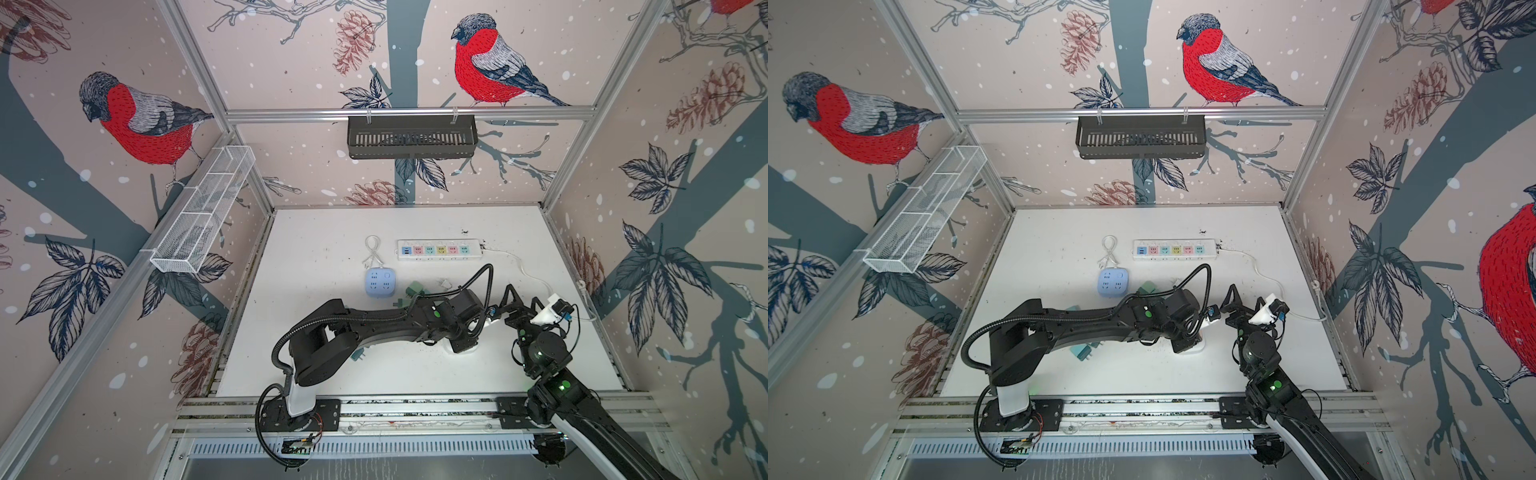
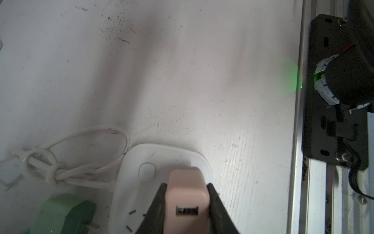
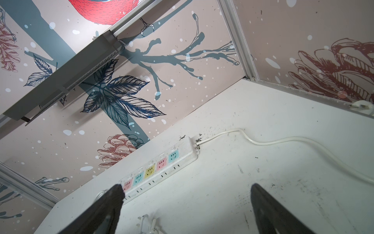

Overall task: Insert the plug
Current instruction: 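Lower the pink adapter onto the white square socket and open the left gripper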

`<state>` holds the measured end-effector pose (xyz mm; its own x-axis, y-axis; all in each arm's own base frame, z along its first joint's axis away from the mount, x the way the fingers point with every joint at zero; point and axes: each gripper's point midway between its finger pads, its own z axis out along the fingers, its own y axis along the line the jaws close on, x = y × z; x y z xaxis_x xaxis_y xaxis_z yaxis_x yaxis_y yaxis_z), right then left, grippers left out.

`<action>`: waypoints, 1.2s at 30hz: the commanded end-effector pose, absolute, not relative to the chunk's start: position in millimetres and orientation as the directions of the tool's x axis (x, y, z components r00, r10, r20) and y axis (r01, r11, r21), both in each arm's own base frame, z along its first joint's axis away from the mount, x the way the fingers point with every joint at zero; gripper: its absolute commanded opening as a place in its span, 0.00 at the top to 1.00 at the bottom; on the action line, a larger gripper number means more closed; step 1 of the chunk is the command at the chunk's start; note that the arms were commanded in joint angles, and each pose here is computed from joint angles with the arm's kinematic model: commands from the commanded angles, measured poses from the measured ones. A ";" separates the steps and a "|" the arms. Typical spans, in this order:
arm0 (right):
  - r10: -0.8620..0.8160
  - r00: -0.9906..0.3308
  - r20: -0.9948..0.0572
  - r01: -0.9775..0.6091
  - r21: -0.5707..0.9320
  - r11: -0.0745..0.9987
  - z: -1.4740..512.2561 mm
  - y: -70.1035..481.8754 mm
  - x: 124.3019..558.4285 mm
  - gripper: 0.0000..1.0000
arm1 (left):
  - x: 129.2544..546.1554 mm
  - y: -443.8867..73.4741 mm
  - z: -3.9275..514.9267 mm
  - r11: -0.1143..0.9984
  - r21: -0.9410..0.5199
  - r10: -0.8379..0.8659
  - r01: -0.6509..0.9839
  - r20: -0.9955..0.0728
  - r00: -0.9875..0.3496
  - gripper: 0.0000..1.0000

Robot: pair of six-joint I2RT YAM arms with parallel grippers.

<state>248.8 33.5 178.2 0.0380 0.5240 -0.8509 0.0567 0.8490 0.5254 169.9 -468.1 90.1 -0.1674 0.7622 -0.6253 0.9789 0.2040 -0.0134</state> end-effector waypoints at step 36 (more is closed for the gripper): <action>0.518 -0.002 -0.855 0.068 0.517 0.853 154.4 33.6 249.2 0.02 | 175.9 -445.8 52.7 0.226 0.045 0.850 0.973 -0.496 -0.175 1.00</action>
<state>249.3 30.2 177.2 0.0401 0.5263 -0.8493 0.0675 0.8466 0.5279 181.6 -468.2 73.4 -0.1759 0.7904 -0.5867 0.9702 0.2402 0.0327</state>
